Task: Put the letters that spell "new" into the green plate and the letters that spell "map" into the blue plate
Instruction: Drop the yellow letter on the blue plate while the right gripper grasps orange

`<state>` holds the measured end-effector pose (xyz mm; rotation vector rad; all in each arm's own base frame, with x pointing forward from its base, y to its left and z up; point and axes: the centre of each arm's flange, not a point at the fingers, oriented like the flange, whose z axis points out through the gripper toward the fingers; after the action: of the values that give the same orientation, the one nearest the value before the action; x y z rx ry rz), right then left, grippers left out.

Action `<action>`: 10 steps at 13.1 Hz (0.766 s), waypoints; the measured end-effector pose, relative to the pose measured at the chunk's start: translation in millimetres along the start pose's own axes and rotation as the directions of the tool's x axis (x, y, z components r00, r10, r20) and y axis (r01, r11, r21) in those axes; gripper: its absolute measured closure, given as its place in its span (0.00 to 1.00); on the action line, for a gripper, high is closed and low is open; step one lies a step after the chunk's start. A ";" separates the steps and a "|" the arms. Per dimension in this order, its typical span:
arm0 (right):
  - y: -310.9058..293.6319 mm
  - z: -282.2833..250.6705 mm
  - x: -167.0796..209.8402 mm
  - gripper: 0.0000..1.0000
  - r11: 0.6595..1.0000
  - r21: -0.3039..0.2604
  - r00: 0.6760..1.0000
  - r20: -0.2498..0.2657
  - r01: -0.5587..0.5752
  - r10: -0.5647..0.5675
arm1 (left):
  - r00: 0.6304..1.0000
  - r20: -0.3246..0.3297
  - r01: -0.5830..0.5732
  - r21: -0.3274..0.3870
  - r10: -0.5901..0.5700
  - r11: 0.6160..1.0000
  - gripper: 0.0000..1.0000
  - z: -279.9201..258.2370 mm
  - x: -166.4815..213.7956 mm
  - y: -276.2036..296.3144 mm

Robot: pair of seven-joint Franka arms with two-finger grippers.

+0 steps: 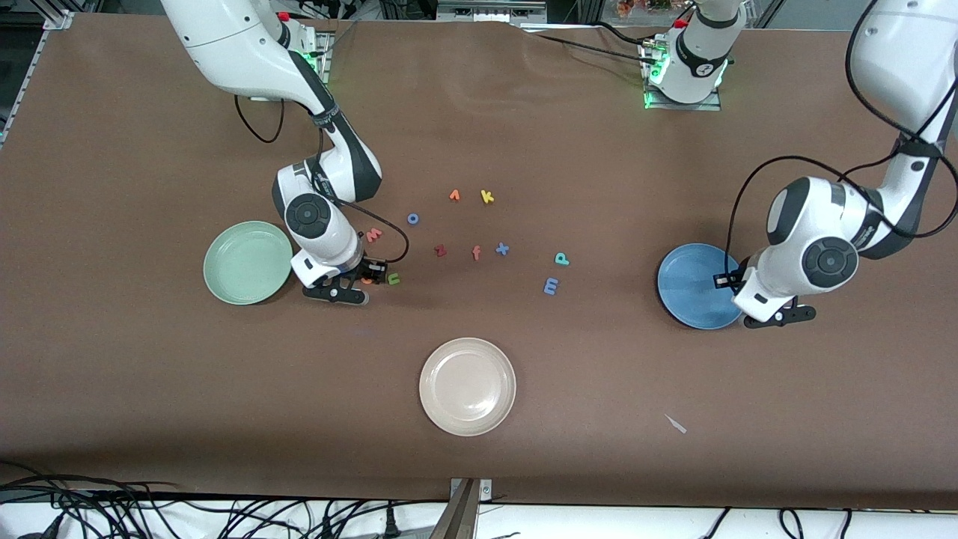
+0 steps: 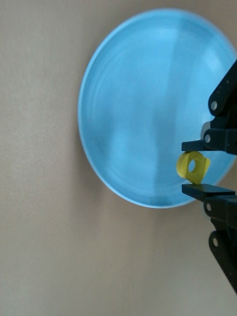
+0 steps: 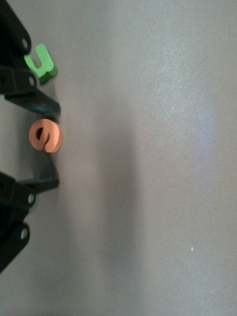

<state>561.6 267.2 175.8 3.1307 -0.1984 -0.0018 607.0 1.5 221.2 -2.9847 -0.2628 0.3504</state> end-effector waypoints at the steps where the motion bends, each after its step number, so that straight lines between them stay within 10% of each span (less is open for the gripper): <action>1: 0.0 0.4 -0.1 0.41 1.000 0.000 1.000 0.001 0.000 0.000 | 1.000 0.005 0.000 -0.013 0.000 1.000 0.70 13.0 4.4 -0.4; 4: -0.7 -0.5 0.7 0.51 1.000 0.001 1.000 -0.002 0.000 0.000 | 1.000 0.003 -0.011 -0.025 0.011 1.000 0.66 29.3 11.3 3.9; 10: -1.0 -1.9 1.9 0.69 1.000 0.003 1.000 -0.005 0.000 0.000 | 0.999 -0.019 -0.049 -0.018 0.048 0.999 0.03 -38.8 -7.3 59.3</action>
<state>563.6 268.0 177.7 3.1331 -0.1990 0.0060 618.7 -61.8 251.8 -3.0148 -0.1931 0.3268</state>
